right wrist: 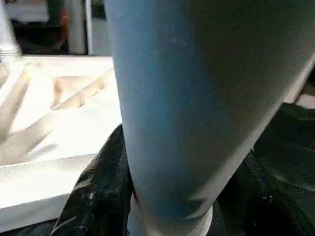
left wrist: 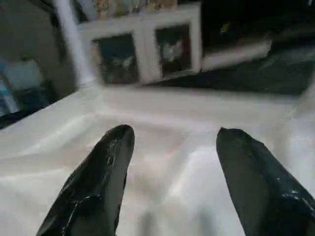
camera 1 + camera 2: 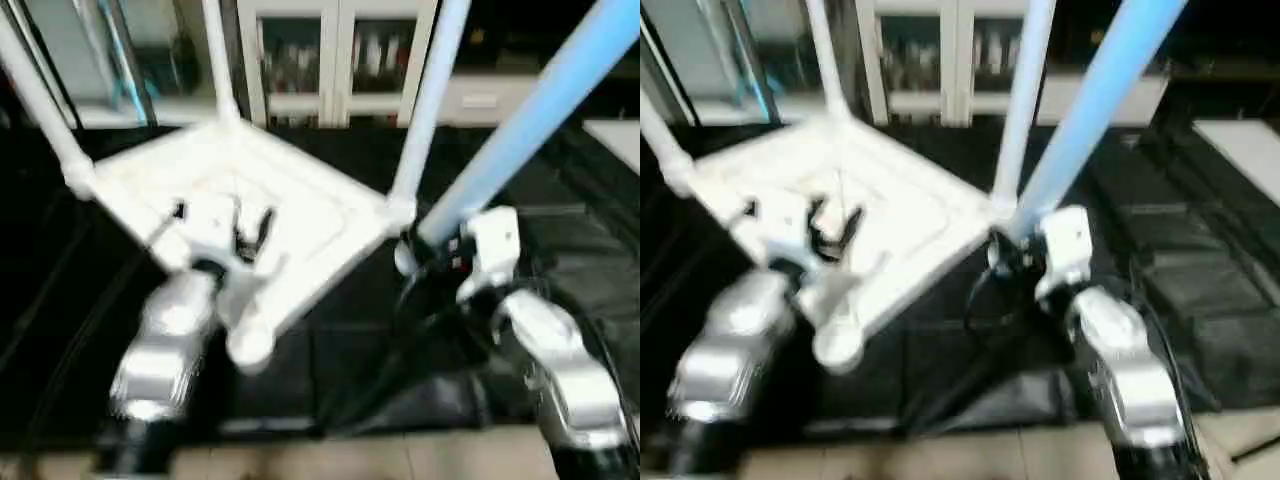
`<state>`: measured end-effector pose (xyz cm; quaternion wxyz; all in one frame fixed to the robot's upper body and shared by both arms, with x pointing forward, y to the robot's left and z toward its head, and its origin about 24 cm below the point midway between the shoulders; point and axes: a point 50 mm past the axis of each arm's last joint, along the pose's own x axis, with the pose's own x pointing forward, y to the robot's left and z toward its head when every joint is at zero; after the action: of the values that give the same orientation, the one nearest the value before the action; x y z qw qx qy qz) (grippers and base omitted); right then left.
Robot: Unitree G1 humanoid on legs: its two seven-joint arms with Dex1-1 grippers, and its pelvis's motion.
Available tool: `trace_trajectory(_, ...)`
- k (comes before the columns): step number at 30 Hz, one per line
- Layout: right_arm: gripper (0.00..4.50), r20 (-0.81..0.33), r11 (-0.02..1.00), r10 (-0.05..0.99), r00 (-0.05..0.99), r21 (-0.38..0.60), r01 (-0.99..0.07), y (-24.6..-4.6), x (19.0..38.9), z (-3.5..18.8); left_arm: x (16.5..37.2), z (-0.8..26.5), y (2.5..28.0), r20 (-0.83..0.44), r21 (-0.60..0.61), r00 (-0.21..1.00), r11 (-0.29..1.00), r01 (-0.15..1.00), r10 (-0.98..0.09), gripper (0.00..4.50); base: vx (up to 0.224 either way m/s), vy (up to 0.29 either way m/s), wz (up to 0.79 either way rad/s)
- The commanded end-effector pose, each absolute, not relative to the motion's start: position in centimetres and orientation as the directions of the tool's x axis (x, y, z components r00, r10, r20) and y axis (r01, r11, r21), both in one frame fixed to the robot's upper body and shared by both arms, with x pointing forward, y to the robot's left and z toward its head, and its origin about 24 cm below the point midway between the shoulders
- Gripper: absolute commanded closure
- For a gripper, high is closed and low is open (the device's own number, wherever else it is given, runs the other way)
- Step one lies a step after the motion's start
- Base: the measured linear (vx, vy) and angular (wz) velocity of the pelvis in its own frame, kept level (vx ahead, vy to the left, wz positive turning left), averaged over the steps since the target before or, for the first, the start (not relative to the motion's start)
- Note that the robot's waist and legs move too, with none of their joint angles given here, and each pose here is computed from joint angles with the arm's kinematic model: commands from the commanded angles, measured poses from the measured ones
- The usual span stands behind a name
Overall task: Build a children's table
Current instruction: Move to table
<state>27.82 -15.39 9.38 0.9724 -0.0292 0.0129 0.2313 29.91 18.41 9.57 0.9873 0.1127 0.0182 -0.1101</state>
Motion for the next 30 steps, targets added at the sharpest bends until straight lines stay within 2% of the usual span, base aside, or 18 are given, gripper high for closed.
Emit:
trace_trajectory(1,2.64,-0.023,0.891,0.450,0.893,-0.067,-0.450,-15.7,27.9,9.8,29.7,9.2,19.4,-0.120,0.256,0.969,0.936,0.242,-0.218,1.40,0.046,0.095,0.02)
trace_trajectory(2,2.64,-0.024,0.890,0.450,0.893,-0.070,-0.451,-15.8,27.9,9.8,29.5,9.0,20.4,-0.154,0.306,0.968,0.922,0.236,-0.197,1.40,0.046,0.095,0.02)
trace_trajectory(3,2.64,-0.024,0.890,0.450,0.893,-0.070,-0.451,-15.8,27.9,9.8,29.5,9.0,20.4,-0.154,0.306,0.968,0.922,0.236,-0.197,1.40,-0.009,0.080,0.03)
trace_trajectory(4,2.64,-0.026,0.890,0.450,0.893,-0.074,-0.451,-16.0,27.8,9.8,28.9,8.8,22.9,-0.236,0.392,0.960,0.890,0.234,-0.148,1.40,0.000,0.000,0.00)
trace_trajectory(6,2.64,-0.027,0.890,0.449,0.893,-0.075,-0.450,-16.1,27.8,9.9,28.3,8.6,24.8,-0.316,0.437,0.942,0.864,0.250,-0.113,1.40,-0.025,0.006,-0.01)
trace_trajectory(11,2.64,-0.039,0.882,0.462,0.886,-0.083,-0.463,-16.1,27.8,9.8,27.2,8.0,25.2,-0.477,0.419,0.870,0.837,0.352,-0.128,1.40,-0.048,-0.021,0.05)
trace_trajectory(13,2.64,-0.049,0.871,0.479,0.877,-0.095,-0.481,-16.0,27.8,9.8,26.3,7.0,23.4,-0.573,0.318,0.783,0.815,0.484,-0.242,1.40,0.000,0.000,0.00)
trace_trajectory(14,2.64,-0.051,0.869,0.483,0.874,-0.097,-0.486,-16.0,27.8,9.8,26.1,6.6,22.1,-0.583,0.259,0.749,0.801,0.540,-0.315,1.40,0.000,0.000,0.00)
trace_trajectory(17,2.64,-0.053,0.865,0.488,0.871,-0.105,-0.491,-16.0,27.9,9.8,26.0,6.0,19.5,-0.583,0.155,0.682,0.763,0.627,-0.442,1.40,0.000,0.000,0.00)
trace_trajectory(25,2.64,-0.045,0.867,0.485,0.873,-0.106,-0.487,-16.1,28.1,10.2,27.4,5.8,14.2,-0.520,-0.011,0.565,0.666,0.746,-0.641,1.40,0.000,0.000,0.00)
trace_trajectory(30,2.64,-0.040,0.874,0.472,0.881,-0.109,-0.473,-16.3,28.1,10.4,28.5,5.1,11.7,-0.498,0.024,0.567,0.643,0.765,-0.657,1.40,0.000,0.000,0.00)
